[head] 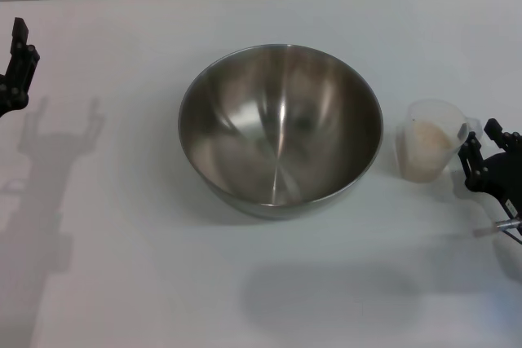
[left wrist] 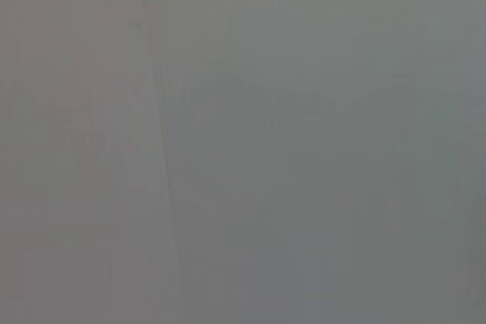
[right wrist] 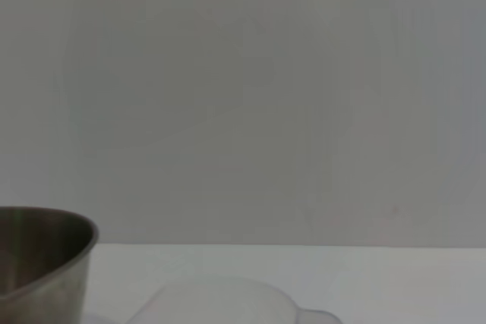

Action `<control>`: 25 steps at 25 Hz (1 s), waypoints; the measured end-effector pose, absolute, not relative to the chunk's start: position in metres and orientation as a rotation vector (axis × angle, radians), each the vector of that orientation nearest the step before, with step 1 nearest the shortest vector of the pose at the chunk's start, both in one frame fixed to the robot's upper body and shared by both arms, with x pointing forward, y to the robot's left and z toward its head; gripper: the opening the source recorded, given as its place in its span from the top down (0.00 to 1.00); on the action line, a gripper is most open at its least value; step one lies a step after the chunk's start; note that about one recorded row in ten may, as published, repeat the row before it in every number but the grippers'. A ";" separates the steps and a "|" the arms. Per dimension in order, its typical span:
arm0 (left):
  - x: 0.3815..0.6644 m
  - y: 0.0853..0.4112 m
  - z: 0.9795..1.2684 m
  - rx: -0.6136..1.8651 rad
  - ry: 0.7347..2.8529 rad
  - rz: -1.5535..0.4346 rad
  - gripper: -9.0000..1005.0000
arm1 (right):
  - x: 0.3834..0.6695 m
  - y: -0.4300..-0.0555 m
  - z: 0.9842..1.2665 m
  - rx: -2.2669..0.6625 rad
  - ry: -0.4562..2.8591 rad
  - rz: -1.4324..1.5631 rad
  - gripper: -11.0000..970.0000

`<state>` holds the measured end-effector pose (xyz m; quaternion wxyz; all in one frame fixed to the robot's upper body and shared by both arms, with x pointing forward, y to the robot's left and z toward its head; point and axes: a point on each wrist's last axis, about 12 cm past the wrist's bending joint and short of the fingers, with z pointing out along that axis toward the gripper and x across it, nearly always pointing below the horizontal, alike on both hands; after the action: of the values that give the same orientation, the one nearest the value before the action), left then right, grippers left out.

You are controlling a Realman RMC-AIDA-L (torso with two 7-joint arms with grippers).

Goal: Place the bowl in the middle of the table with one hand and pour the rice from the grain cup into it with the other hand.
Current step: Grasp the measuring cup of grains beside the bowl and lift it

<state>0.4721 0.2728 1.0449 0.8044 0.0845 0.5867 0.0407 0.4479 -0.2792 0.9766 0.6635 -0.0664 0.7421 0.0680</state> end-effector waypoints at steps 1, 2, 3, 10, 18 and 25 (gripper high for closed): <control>0.472 0.273 1.045 0.181 1.256 0.087 0.21 | 0.448 -0.279 0.977 -0.150 1.677 0.154 0.64; 0.472 0.273 1.045 0.181 1.257 0.087 0.21 | 0.448 -0.279 0.977 -0.154 1.674 0.155 0.63; 0.472 0.273 1.045 0.181 1.257 0.088 0.21 | 0.448 -0.278 0.977 -0.155 1.672 0.157 0.63; 0.472 0.273 1.044 0.182 1.260 0.087 0.21 | 0.443 -0.278 0.978 -0.145 1.659 0.159 0.63; 0.472 0.272 1.044 0.183 1.260 0.085 0.21 | 0.440 -0.278 0.979 -0.141 1.644 0.161 0.64; 0.472 0.273 1.044 0.184 1.261 0.086 0.21 | 0.441 -0.278 0.979 -0.144 1.641 0.162 0.66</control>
<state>0.4722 0.2725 1.0442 0.8028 0.0858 0.5887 0.0402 0.4413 -0.2779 0.9793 0.6766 -0.0642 0.7300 0.0720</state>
